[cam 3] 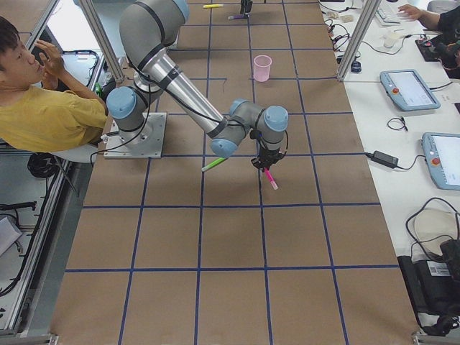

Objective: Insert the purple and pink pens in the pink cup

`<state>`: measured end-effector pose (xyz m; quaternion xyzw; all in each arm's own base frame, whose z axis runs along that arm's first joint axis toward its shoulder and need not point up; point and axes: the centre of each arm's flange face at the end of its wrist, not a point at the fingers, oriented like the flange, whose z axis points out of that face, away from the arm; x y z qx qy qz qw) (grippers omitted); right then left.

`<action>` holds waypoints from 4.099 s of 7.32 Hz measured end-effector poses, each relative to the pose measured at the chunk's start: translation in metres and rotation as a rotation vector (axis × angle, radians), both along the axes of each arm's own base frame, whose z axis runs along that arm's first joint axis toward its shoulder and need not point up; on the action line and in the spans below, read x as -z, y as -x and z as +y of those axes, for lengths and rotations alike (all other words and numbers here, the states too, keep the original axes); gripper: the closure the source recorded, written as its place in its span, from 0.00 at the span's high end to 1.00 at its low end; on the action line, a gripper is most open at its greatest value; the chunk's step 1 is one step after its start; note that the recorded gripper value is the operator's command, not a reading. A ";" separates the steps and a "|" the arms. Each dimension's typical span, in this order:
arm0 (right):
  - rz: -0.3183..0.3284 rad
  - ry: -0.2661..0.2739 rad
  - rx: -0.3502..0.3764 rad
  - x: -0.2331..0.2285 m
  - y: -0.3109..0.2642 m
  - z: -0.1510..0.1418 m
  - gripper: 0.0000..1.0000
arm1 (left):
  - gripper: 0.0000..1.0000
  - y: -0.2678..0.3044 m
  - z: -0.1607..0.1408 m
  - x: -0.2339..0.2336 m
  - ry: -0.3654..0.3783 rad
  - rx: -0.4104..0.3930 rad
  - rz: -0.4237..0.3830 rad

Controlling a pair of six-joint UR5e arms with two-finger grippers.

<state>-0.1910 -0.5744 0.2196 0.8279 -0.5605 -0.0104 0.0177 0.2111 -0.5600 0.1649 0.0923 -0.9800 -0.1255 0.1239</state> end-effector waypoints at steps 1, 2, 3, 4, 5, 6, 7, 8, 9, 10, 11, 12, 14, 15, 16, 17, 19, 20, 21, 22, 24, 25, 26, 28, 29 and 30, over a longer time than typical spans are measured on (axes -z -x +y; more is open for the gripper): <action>-0.024 0.004 0.023 -0.016 -0.011 0.002 0.00 | 0.55 -0.001 0.000 0.002 -0.001 0.001 0.000; -0.063 0.008 0.055 -0.034 -0.029 0.005 0.00 | 0.42 -0.002 -0.001 0.002 0.000 0.002 -0.004; -0.083 0.007 0.079 -0.053 -0.053 0.007 0.00 | 0.30 -0.002 -0.001 0.001 0.001 0.003 -0.007; -0.090 0.006 0.101 -0.073 -0.086 0.010 0.00 | 0.12 -0.002 -0.002 0.001 0.000 0.005 -0.008; -0.099 0.003 0.121 -0.090 -0.125 0.013 0.00 | 0.03 -0.002 -0.002 0.001 0.000 0.005 -0.008; -0.128 0.004 0.137 -0.105 -0.172 0.016 0.00 | 0.00 -0.002 -0.002 0.001 0.000 0.005 -0.008; -0.206 0.010 0.182 -0.117 -0.224 0.020 0.00 | 0.00 -0.002 -0.003 0.000 0.001 0.006 -0.011; -0.326 -0.005 0.259 -0.124 -0.277 0.025 0.00 | 0.00 -0.001 -0.003 -0.005 0.006 0.008 -0.016; -0.457 -0.046 0.348 -0.128 -0.321 0.030 0.00 | 0.00 0.002 -0.004 -0.015 0.014 0.013 -0.026; -0.603 -0.108 0.450 -0.135 -0.361 0.035 0.00 | 0.00 0.005 -0.005 -0.027 0.021 0.021 -0.042; -0.738 -0.168 0.530 -0.143 -0.393 0.038 0.00 | 0.00 0.009 -0.004 -0.039 0.025 0.030 -0.055; -0.851 -0.215 0.575 -0.147 -0.418 0.037 0.00 | 0.00 0.012 -0.002 -0.052 0.028 0.034 -0.063; -1.022 -0.282 0.591 -0.124 -0.452 0.020 0.00 | 0.00 0.016 0.003 -0.081 0.045 0.044 -0.089; -1.057 -0.291 0.578 -0.107 -0.463 0.012 0.00 | 0.00 0.018 0.006 -0.099 0.052 0.050 -0.113; -1.068 -0.298 0.569 -0.090 -0.470 0.007 0.00 | 0.00 0.022 0.008 -0.115 0.058 0.061 -0.133; -1.071 -0.299 0.565 -0.070 -0.473 -0.001 0.00 | 0.00 0.032 0.007 -0.130 0.067 0.082 -0.153; -1.079 -0.281 0.552 -0.038 -0.476 -0.023 0.00 | 0.00 0.043 0.007 -0.156 0.073 0.113 -0.192; -1.082 -0.272 0.547 -0.035 -0.477 -0.029 0.38 | 0.00 0.042 0.008 -0.171 0.067 0.119 -0.210; -1.080 -0.267 0.549 -0.035 -0.477 -0.031 0.99 | 0.00 0.041 0.009 -0.187 0.062 0.124 -0.221; -1.074 -0.272 0.564 -0.034 -0.477 -0.032 1.00 | 0.00 0.039 0.009 -0.199 0.059 0.127 -0.228; -1.052 -0.271 0.601 -0.036 -0.475 -0.033 1.00 | 0.00 0.036 0.011 -0.213 0.054 0.136 -0.241; -1.001 -0.224 0.625 -0.045 -0.469 -0.036 1.00 | 0.00 0.037 0.011 -0.216 0.054 0.139 -0.244; -0.887 -0.159 0.676 -0.062 -0.455 -0.036 1.00 | 0.00 0.039 0.011 -0.219 0.055 0.141 -0.247; -0.483 -0.052 0.827 -0.109 -0.402 -0.015 1.00 | 0.00 0.046 0.014 -0.228 0.064 0.140 -0.254; -0.312 -0.002 0.870 -0.133 -0.378 0.001 1.00 | 0.00 0.048 0.015 -0.233 0.070 0.140 -0.258; -0.179 0.037 0.906 -0.154 -0.361 0.016 1.00 | 0.00 0.050 0.017 -0.237 0.077 0.139 -0.262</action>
